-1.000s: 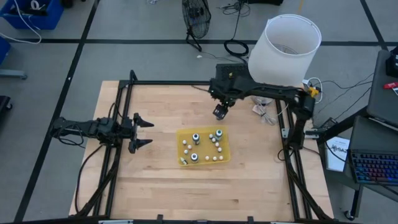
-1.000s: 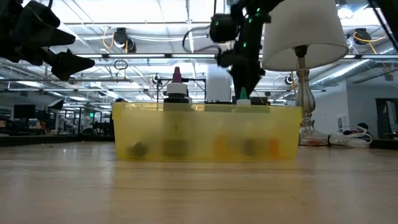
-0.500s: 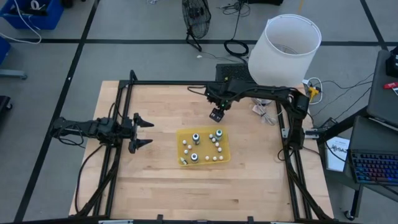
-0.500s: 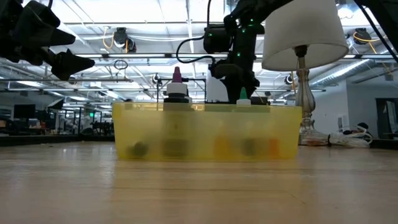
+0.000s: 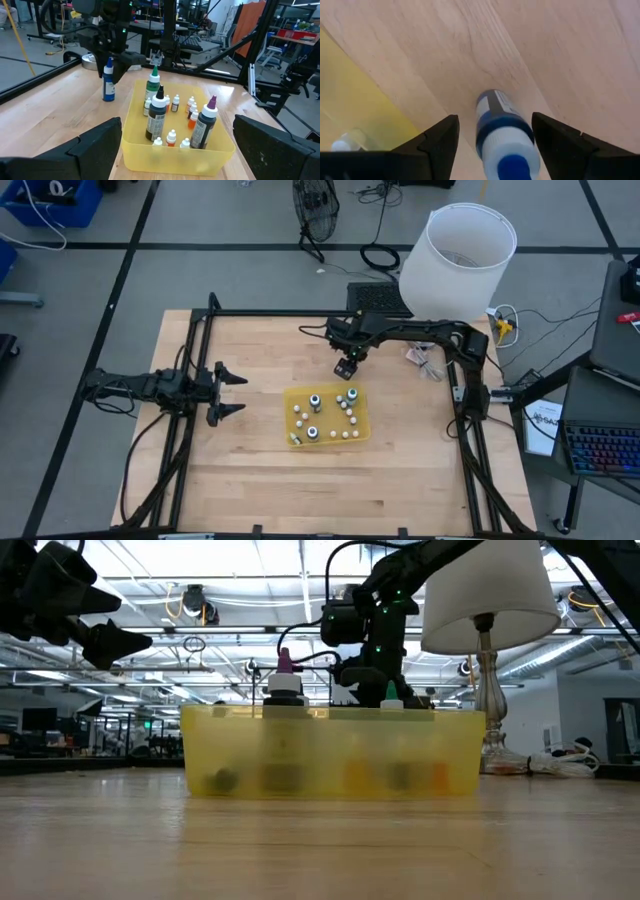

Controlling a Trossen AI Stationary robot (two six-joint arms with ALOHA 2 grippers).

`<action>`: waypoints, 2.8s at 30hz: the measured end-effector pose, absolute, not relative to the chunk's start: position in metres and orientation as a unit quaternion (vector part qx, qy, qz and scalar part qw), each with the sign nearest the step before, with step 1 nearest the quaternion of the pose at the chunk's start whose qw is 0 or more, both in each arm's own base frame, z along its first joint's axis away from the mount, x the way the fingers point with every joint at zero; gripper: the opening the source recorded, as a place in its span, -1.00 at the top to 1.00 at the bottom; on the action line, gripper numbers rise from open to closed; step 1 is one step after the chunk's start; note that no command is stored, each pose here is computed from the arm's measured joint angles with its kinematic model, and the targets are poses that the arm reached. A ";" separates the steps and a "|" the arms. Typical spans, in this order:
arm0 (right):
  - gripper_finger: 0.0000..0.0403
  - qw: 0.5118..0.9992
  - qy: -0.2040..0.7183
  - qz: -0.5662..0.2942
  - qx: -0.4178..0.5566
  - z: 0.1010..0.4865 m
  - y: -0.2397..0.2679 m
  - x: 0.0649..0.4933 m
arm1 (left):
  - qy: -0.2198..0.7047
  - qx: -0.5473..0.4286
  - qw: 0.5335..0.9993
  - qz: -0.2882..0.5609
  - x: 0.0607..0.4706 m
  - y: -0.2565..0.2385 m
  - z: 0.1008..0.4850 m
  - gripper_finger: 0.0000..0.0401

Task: Pick & Place food coloring
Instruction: Put the big blue food coloring bottle into the yellow container, then return to Home Position

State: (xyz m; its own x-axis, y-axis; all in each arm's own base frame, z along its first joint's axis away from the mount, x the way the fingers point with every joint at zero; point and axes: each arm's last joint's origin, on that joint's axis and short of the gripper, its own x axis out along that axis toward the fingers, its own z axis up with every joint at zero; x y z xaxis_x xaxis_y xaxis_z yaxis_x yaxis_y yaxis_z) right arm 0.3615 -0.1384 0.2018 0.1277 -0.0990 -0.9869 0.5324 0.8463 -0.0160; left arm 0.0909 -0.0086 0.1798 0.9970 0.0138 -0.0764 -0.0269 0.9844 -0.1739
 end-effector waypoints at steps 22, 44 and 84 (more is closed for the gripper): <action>0.33 0.751 0.612 -0.198 0.147 0.214 -0.137 0.361 | 0.038 -0.088 0.995 0.010 0.091 -0.009 0.180 -0.89; 0.34 0.857 0.510 -0.051 0.045 0.360 0.046 0.379 | 0.037 -0.088 0.995 0.010 0.091 -0.009 0.180 -0.89; -0.16 0.799 0.597 -0.028 0.068 0.207 0.045 0.400 | 0.038 -0.088 0.995 0.010 0.091 -0.009 0.180 -0.89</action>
State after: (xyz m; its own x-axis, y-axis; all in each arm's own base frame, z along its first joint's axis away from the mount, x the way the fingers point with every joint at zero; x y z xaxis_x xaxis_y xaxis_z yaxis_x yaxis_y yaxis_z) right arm 0.3998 0.0450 0.2073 0.2863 0.0373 -0.9574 0.1258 0.9891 0.0762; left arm 0.0909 -0.0086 0.1797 0.9970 0.0138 -0.0765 -0.0269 0.9844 -0.1739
